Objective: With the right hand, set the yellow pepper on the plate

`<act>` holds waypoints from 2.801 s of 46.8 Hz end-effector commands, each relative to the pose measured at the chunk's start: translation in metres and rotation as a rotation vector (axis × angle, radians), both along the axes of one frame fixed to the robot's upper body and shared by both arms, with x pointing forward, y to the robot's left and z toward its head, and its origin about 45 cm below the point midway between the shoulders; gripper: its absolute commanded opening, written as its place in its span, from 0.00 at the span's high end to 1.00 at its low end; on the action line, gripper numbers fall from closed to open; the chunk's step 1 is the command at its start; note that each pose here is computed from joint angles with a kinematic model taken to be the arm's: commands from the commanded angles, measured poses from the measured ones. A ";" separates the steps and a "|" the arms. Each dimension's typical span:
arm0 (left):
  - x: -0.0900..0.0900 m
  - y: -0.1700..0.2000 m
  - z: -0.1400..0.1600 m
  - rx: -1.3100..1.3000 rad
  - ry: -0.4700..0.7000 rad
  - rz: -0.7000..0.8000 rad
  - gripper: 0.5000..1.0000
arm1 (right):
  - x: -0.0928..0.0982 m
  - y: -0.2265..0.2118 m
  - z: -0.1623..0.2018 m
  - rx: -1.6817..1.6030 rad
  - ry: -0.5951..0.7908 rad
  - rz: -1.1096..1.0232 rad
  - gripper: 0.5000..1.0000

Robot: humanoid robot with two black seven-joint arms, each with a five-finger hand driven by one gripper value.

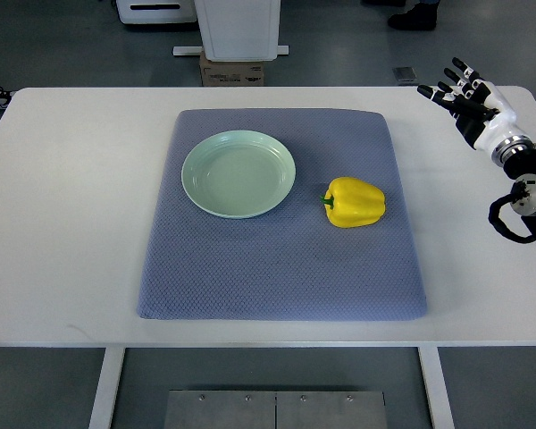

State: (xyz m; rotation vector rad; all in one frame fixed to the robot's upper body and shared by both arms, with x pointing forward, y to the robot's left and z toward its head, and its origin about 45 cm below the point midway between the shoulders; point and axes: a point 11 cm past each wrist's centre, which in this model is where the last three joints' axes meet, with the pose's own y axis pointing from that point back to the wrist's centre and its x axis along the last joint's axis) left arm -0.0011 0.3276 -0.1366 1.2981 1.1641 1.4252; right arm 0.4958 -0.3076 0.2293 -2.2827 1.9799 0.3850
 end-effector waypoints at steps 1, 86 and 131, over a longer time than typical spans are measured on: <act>0.000 0.000 0.000 0.000 0.000 0.000 0.00 | 0.000 -0.001 0.000 -0.001 -0.001 -0.001 0.00; 0.000 0.000 0.000 0.000 0.000 0.000 0.00 | -0.043 0.091 0.076 -0.752 -0.265 0.727 0.08; 0.000 0.000 0.000 0.000 0.000 0.000 0.00 | -0.057 0.119 0.026 -1.034 -0.181 0.949 0.13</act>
